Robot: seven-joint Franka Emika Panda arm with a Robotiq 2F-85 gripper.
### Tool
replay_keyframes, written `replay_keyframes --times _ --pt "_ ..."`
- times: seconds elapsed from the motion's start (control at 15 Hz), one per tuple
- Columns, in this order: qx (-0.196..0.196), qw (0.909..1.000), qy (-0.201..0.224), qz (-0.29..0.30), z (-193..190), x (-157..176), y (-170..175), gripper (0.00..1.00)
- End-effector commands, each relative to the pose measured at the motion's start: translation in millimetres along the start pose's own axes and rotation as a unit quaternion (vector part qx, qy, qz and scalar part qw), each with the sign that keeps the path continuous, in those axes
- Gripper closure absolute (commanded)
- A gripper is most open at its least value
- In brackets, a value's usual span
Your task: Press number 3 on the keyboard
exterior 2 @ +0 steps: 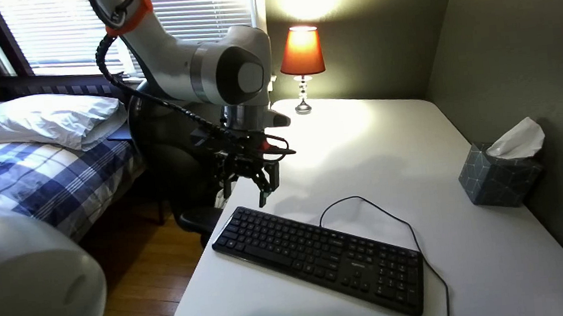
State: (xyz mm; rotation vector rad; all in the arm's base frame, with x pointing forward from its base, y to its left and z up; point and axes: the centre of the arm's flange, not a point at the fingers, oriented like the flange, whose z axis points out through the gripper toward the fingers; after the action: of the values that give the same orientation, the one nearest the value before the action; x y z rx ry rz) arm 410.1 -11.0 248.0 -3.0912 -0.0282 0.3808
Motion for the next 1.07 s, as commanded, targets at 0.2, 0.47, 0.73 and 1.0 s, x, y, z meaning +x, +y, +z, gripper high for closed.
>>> replay_keyframes --times 0.2,0.47,0.73,1.0 --pt "0.005 0.9998 -0.019 0.0 21.6 18.8 -7.8 0.62" --pt "0.002 0.9995 -0.033 0.001 30.9 25.9 -8.8 0.93" --pt "0.011 0.9992 -0.037 0.008 38.5 34.9 -11.6 1.0" --pt "0.012 0.999 -0.042 0.011 44.0 45.2 -15.0 1.0"
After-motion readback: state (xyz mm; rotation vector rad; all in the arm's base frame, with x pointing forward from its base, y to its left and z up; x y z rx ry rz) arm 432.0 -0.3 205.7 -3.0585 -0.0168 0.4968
